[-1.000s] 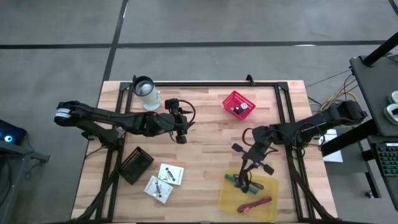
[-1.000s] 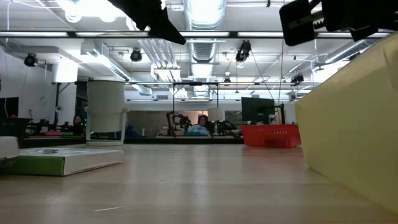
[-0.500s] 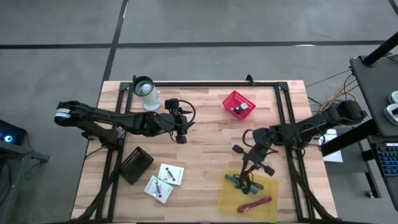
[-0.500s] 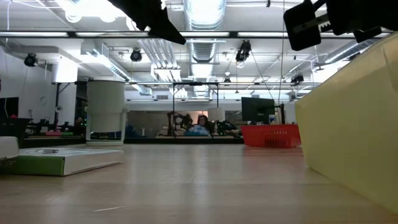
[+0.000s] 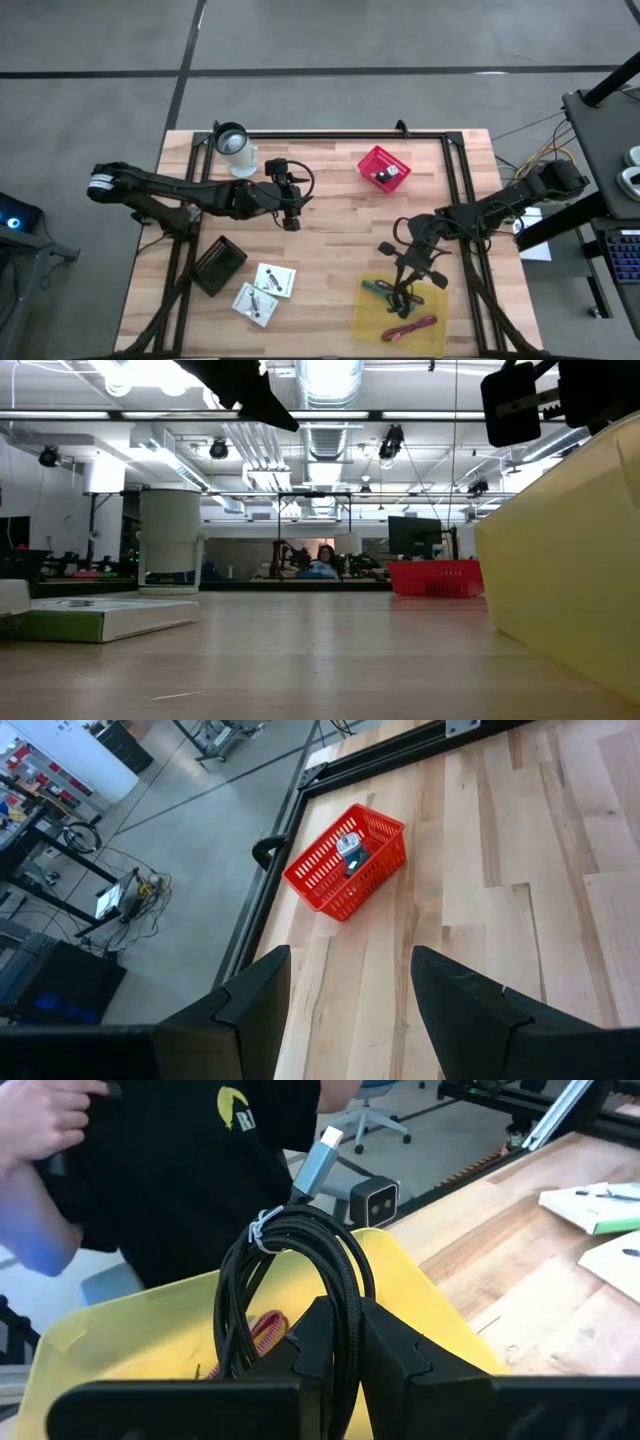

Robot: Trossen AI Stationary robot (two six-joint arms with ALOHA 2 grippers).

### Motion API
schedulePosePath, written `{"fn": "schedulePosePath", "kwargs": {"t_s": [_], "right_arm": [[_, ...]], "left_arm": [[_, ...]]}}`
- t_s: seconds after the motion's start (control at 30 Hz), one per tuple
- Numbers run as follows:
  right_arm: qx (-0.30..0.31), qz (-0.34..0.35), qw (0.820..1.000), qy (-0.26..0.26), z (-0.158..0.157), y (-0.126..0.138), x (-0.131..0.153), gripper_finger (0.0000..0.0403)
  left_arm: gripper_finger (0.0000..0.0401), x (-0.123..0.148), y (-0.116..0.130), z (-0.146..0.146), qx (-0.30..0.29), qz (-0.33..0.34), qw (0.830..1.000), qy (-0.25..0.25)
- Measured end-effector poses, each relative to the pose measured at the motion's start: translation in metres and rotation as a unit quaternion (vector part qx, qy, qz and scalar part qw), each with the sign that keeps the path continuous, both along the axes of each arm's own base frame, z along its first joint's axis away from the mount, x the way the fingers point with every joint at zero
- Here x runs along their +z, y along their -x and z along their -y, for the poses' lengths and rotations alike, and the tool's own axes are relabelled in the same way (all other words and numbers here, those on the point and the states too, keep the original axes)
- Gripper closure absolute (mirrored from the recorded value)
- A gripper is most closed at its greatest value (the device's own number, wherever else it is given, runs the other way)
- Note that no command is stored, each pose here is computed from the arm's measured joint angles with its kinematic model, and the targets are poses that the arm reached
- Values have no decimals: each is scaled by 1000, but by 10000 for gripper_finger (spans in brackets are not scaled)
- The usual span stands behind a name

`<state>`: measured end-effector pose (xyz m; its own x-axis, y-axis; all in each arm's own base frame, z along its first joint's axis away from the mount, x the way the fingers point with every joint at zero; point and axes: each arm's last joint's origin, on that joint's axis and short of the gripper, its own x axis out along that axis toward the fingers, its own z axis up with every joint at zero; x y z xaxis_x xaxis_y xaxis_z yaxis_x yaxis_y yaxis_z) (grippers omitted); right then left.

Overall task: Pick and place items into bin
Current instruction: Put the black charger cable into the yellow bin, then put the bottom white card reader box into the black bin

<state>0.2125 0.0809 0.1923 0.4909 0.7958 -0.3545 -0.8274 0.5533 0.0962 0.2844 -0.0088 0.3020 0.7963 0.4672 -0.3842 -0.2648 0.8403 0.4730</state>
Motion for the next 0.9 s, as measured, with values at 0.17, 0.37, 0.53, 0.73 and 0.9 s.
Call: {"fn": "schedulePosePath", "kwargs": {"t_s": [0.17, 0.37, 0.53, 0.73, 0.9], "right_arm": [[6, 15, 1000, 9, 0, 0, 0, 374], [7, 17, 1000, 10, 0, 0, 0, 374], [10, 24, 1000, 15, 0, 0, 0, 374], [15, 37, 999, 20, 0, -1, 2, 348], [15, 36, 999, 20, 0, -1, 2, 294]], "left_arm": [[209, 0, 0, 0, 0, 0, 1000, 0], [209, 0, 0, 0, 0, 0, 1000, 0], [209, 0, 0, 0, 0, 0, 1000, 0], [209, 0, 0, 0, 0, 0, 1000, 0], [209, 0, 0, 0, 0, -1, 1000, 0]]}}
